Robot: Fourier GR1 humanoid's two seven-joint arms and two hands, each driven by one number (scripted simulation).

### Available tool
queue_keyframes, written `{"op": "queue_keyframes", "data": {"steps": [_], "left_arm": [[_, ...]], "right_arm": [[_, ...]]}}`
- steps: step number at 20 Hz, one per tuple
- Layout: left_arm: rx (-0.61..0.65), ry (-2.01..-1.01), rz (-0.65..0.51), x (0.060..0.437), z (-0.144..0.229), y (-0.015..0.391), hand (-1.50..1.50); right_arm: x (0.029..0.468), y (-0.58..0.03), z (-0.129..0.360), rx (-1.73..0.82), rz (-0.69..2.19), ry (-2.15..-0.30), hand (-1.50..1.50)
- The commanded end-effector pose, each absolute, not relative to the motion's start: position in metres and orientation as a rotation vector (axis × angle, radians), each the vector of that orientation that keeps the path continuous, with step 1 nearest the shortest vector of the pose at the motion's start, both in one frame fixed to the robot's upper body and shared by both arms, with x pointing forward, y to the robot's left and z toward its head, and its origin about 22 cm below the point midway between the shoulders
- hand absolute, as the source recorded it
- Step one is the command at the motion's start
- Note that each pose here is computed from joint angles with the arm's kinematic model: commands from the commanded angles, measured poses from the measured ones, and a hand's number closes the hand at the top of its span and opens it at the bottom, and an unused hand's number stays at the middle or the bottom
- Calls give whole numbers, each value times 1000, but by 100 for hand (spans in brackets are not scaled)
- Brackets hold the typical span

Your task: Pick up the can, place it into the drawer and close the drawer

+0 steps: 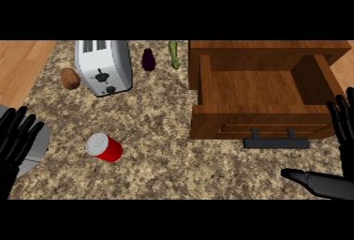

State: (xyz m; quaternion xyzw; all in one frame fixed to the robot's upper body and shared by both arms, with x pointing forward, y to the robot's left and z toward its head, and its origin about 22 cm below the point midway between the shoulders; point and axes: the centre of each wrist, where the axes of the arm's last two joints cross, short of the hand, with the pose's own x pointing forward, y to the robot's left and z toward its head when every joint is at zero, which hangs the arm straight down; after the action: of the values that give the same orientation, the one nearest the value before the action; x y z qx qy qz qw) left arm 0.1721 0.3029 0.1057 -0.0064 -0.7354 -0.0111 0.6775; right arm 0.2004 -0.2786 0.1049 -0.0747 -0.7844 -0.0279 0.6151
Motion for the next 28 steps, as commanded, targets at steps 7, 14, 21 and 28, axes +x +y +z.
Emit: {"op": "queue_keyframes", "data": {"steps": [7,14,21,28], "left_arm": [[38,-1571,-55,180,34,281,-150],[75,-1564,-54,176,-13,280,-150],[127,-1534,5,188,-60,288,-150],[117,-1496,45,211,-76,297,-150]], "right_arm": [[183,-290,114,-185,-54,-1829,-150],[171,-278,114,-177,-97,-1836,-150],[171,-291,124,-206,-59,-1821,-150],[161,-289,125,-184,-93,-1839,-150]]}}
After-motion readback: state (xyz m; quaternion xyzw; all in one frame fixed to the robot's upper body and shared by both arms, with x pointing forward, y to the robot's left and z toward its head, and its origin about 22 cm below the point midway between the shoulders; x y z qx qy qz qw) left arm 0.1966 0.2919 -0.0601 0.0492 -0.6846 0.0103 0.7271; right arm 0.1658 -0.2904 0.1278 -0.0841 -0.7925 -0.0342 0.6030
